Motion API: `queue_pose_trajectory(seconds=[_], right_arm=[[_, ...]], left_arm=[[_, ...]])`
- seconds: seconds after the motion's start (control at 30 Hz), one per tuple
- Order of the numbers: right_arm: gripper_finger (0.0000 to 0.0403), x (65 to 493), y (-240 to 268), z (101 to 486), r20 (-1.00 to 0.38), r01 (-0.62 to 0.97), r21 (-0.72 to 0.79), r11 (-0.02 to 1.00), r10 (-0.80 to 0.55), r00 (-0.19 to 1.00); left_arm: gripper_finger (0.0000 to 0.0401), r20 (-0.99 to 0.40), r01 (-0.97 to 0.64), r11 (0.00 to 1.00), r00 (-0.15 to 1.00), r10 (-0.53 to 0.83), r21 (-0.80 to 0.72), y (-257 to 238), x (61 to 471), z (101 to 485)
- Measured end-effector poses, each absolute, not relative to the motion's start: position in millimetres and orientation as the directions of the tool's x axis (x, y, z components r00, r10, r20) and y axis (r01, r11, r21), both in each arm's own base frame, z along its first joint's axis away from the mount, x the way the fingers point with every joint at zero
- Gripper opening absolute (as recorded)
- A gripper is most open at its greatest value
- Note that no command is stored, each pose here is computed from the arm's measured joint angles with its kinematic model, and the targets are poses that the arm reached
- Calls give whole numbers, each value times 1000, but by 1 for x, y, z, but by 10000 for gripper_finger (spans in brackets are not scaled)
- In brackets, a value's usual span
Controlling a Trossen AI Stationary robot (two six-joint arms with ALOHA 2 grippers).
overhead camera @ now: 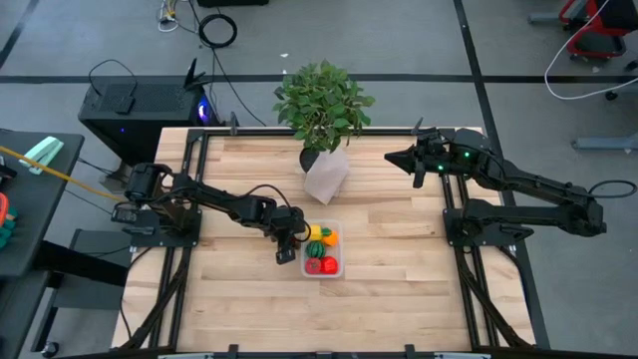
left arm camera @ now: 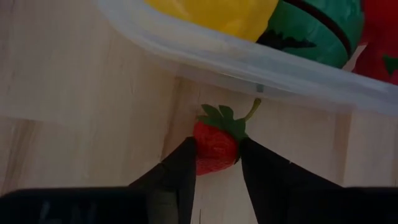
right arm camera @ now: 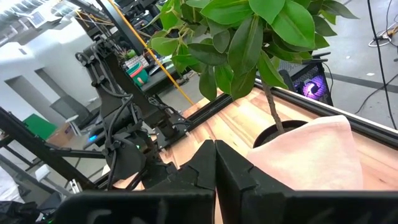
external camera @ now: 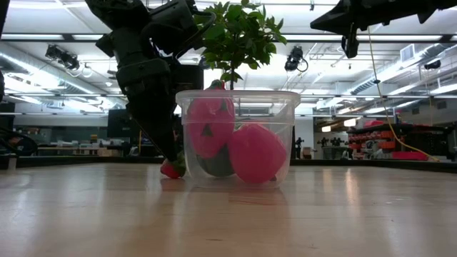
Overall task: Pick and placing Produce into tupperware
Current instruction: Put the red strawberry into the transparent bin
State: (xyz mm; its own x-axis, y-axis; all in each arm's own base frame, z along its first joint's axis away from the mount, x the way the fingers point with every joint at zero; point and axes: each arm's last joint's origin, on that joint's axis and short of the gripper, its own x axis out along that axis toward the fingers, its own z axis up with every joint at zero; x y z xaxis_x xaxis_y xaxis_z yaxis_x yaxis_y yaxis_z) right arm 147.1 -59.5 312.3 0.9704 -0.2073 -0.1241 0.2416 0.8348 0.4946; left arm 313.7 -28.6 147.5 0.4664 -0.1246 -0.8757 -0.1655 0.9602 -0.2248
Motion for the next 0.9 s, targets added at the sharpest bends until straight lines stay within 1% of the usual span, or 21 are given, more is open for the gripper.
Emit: queue_pose_trajectory(seconds=[0.17, 0.3, 0.37, 0.6, 0.7, 0.8, 0.9], right_arm=[[7, 147, -60, 312, -124, 242, 497, 833, -207, 970], [7, 147, -60, 312, -124, 242, 497, 833, -208, 970], [6, 147, -60, 312, -124, 242, 497, 833, -208, 970], [6, 147, -60, 312, -124, 243, 496, 834, -208, 970], [6, 147, -60, 312, -124, 242, 496, 834, -208, 970], [6, 147, -60, 312, -124, 242, 496, 834, -208, 970], [6, 147, -60, 312, -124, 242, 497, 833, -208, 970]], left_arm=[[118, -873, -166, 960, 472, -123, -225, -28, 312, 151], [118, -854, -159, 954, 499, -144, -254, -27, 309, 164], [117, -857, -161, 953, 495, -147, -256, -26, 305, 169], [90, -866, -159, 955, 477, -148, -251, -26, 299, 174], [83, -868, -173, 960, 483, -112, -220, -25, 300, 173], [90, -868, -146, 972, 489, -92, -185, -24, 301, 173], [118, -866, -133, 975, 492, -92, -179, -24, 301, 174]])
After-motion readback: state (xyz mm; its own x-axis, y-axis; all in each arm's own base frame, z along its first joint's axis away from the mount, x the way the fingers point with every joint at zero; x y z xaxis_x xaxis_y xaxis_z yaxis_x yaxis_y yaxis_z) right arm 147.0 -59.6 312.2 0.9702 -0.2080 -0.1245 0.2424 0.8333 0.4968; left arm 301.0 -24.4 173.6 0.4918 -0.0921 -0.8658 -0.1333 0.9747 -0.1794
